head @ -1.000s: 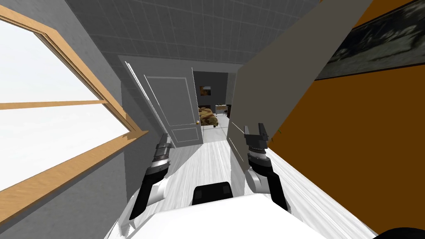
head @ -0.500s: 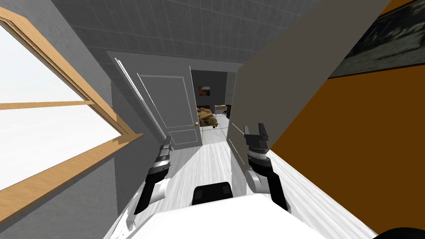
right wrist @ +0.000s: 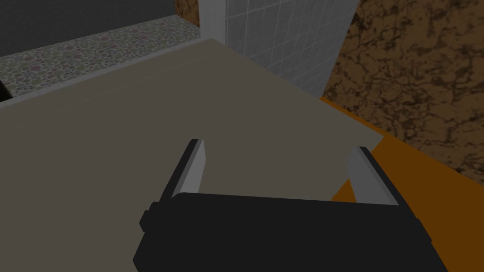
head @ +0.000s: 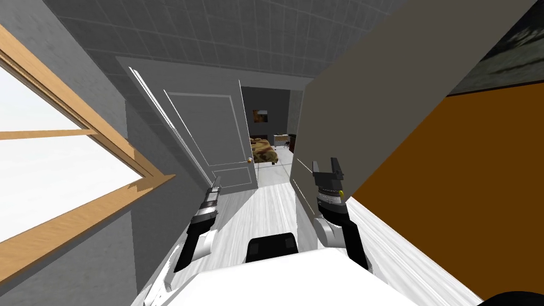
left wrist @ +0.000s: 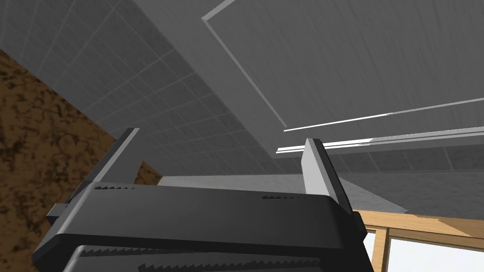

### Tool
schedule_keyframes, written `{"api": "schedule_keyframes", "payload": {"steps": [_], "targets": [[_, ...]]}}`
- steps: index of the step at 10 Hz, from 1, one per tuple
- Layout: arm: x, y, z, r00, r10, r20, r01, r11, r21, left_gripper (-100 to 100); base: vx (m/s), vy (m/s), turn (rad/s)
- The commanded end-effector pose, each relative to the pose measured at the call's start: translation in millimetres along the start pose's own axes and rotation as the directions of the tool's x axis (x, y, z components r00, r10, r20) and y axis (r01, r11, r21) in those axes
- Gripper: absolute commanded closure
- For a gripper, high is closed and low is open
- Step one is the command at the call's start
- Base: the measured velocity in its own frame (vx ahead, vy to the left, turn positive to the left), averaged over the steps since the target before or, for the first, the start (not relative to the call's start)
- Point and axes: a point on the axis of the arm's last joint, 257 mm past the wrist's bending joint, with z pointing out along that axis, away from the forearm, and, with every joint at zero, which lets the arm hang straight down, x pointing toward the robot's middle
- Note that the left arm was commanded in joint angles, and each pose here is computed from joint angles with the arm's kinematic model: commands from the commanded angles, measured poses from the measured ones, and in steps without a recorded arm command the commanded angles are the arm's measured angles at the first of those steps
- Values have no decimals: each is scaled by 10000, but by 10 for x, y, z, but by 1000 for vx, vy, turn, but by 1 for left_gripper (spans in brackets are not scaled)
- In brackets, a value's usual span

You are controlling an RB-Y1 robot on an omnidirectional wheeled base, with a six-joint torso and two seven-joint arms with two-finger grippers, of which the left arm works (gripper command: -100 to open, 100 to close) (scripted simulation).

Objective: Pull the door open

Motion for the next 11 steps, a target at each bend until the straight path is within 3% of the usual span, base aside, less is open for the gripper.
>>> {"api": "schedule_keyframes", "payload": {"steps": [1, 6, 11], "targets": [[29, 102, -22, 9990, 439, -94, -440, 9989, -137, -100, 98, 9, -29], [125, 433, -114, 9841, 1720, -443, -1743, 9832, -552, -100, 100, -3, -30], [218, 761, -230, 9523, 2921, -884, -2998, 9496, -911, -100, 98, 0, -32]]}}
